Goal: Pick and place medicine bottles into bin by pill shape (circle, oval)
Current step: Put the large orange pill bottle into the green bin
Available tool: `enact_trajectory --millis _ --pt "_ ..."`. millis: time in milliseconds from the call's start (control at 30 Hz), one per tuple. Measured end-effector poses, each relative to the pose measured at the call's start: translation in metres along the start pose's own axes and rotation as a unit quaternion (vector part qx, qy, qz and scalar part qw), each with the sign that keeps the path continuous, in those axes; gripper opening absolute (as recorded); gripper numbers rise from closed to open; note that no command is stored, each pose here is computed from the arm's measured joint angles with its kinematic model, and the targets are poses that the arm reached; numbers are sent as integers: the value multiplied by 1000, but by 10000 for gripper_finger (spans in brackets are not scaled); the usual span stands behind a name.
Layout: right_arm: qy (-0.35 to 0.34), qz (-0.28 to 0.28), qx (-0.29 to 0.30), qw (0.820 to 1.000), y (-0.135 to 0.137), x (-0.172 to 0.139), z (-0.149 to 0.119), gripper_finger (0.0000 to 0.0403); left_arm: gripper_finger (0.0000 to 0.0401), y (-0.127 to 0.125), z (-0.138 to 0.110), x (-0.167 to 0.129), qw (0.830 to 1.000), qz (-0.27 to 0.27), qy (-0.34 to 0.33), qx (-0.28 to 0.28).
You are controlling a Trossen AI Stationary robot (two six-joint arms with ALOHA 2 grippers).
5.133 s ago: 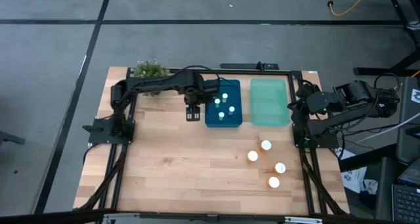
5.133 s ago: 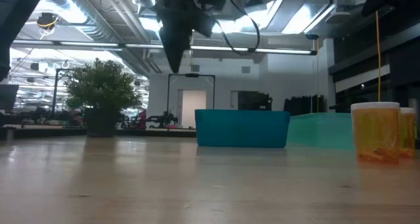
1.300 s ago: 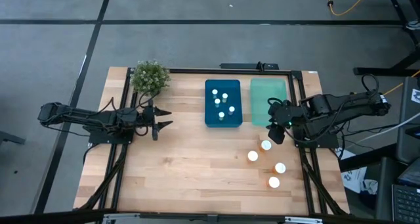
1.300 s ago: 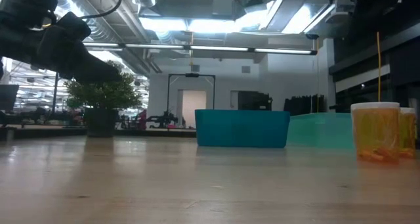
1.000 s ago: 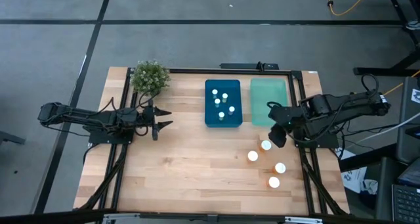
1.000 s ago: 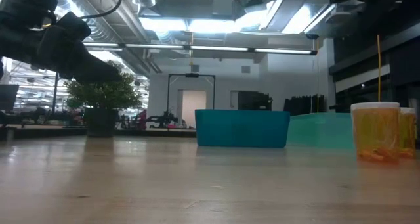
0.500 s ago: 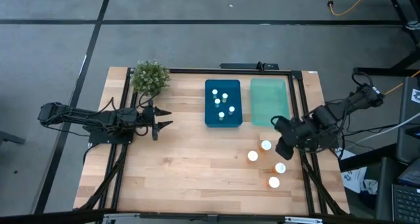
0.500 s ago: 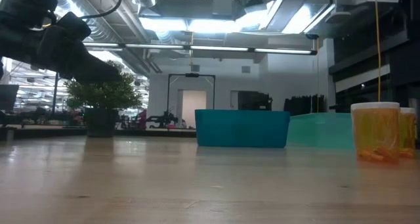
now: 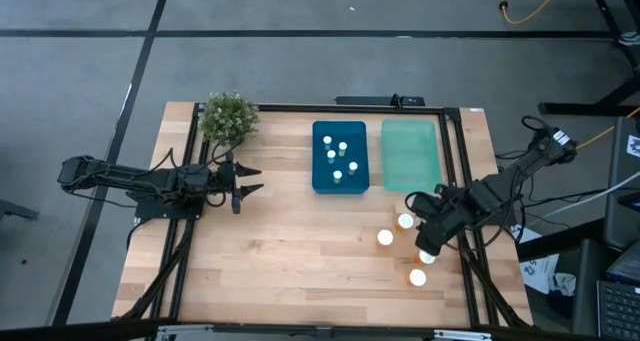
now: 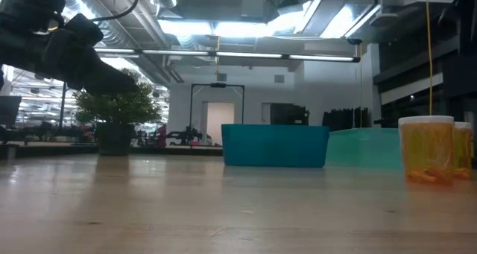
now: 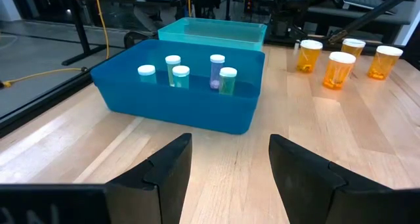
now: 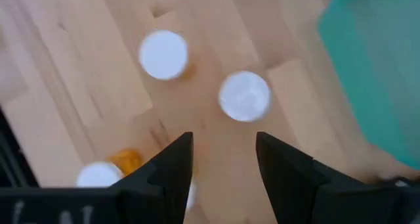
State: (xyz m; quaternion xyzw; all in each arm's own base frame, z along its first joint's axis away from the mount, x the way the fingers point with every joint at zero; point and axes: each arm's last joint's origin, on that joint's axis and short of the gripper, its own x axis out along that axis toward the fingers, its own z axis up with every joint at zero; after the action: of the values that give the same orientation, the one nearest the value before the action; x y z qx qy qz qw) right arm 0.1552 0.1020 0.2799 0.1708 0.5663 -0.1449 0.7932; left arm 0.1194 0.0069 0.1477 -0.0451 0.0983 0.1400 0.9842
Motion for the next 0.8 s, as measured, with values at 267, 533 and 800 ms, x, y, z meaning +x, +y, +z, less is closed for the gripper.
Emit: enact_trajectory --millis 267,533,800 --pt "-15 -31 33 999 13 17 6 171 195 0 0 0 1000 0 0 0" --pt "23 -108 103 989 10 31 5 198 195 0 0 0 1000 0 0 0" --pt "21 -103 116 988 18 41 8 251 195 0 0 0 1000 0 0 0"
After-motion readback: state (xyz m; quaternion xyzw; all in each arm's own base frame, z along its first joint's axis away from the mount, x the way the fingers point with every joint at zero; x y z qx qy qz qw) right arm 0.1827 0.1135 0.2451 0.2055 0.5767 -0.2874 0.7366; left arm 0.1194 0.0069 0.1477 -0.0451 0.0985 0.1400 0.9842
